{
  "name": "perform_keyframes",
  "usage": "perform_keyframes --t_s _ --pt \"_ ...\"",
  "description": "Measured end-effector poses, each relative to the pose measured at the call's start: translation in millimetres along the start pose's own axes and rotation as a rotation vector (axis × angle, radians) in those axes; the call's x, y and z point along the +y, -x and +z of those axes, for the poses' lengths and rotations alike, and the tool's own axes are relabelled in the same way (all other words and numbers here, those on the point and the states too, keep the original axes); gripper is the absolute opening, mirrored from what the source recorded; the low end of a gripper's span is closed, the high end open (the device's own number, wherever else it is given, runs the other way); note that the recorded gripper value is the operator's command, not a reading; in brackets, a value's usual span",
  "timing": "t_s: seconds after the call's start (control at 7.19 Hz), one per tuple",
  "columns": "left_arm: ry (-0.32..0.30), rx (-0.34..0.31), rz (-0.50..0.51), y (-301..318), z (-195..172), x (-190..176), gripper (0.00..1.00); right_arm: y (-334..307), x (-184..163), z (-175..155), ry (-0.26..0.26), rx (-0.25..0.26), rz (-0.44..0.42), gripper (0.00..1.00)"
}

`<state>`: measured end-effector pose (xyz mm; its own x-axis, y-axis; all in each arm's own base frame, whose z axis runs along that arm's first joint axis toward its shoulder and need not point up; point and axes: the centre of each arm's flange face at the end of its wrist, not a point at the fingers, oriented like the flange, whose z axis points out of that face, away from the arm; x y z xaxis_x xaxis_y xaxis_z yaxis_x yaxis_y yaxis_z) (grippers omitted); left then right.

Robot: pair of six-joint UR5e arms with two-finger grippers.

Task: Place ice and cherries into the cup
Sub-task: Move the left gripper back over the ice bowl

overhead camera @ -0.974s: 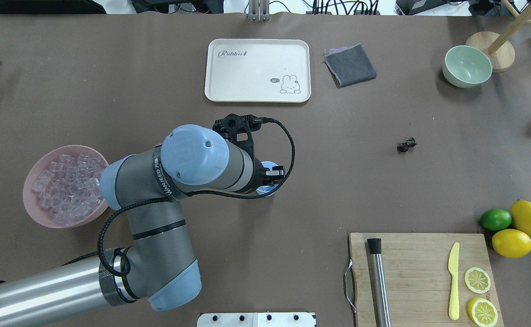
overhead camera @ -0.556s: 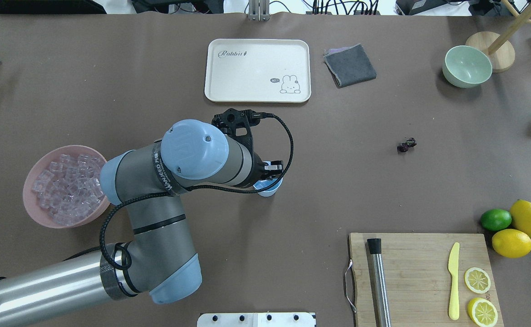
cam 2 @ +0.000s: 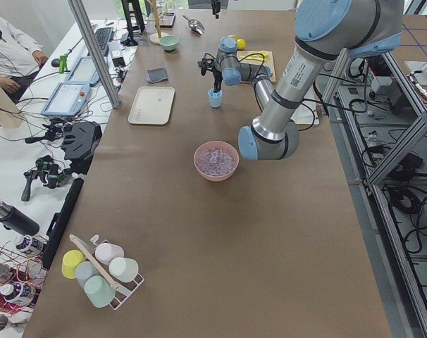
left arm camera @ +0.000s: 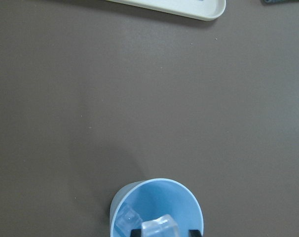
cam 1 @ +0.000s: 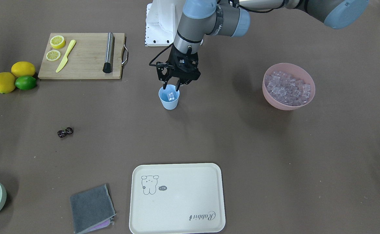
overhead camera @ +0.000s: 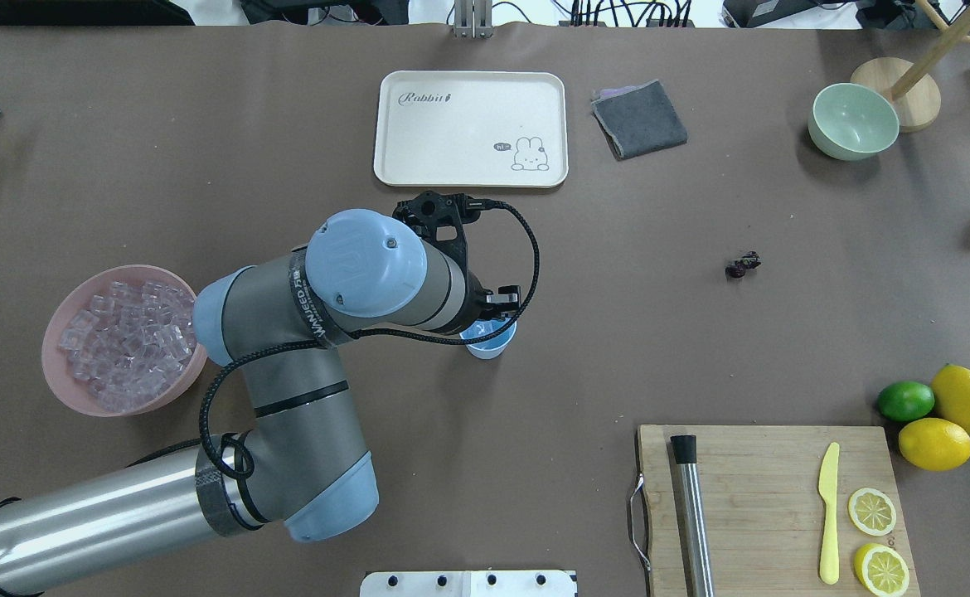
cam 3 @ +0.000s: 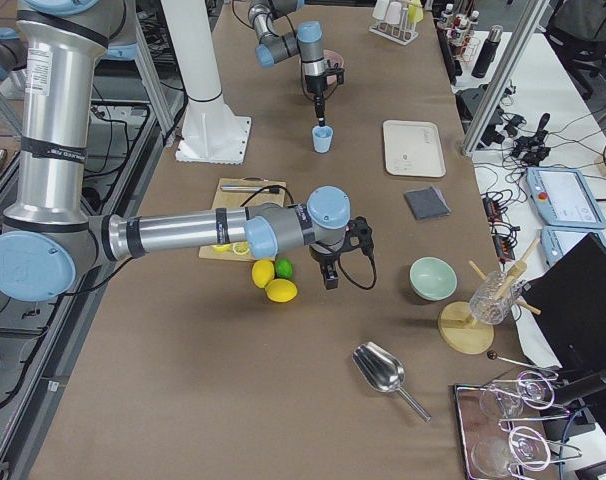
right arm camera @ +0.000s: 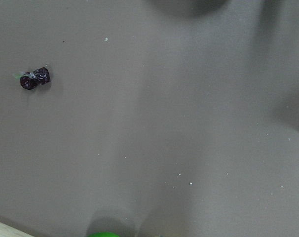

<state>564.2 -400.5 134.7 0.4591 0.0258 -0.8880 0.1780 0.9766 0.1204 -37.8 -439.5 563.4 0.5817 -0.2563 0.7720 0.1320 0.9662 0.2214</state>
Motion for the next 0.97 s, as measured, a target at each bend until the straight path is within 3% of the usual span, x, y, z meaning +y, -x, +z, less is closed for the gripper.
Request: perform_keyframes --t_s 0.42,0.7,0.97 --pt "-0.014 -0.018 0.024 28 -34 -32 0.81 -1 0 0 0.001 0.0 0.002 0.99" --pt "0.0 -0.089 0.167 106 -83 -34 0.81 -1 0 1 0.002 0.001 0.003 0.99" --pt "-0.001 -0.158 0.279 195 -109 -31 0.81 -1 -1 1 0.001 0.001 0.002 0.99"
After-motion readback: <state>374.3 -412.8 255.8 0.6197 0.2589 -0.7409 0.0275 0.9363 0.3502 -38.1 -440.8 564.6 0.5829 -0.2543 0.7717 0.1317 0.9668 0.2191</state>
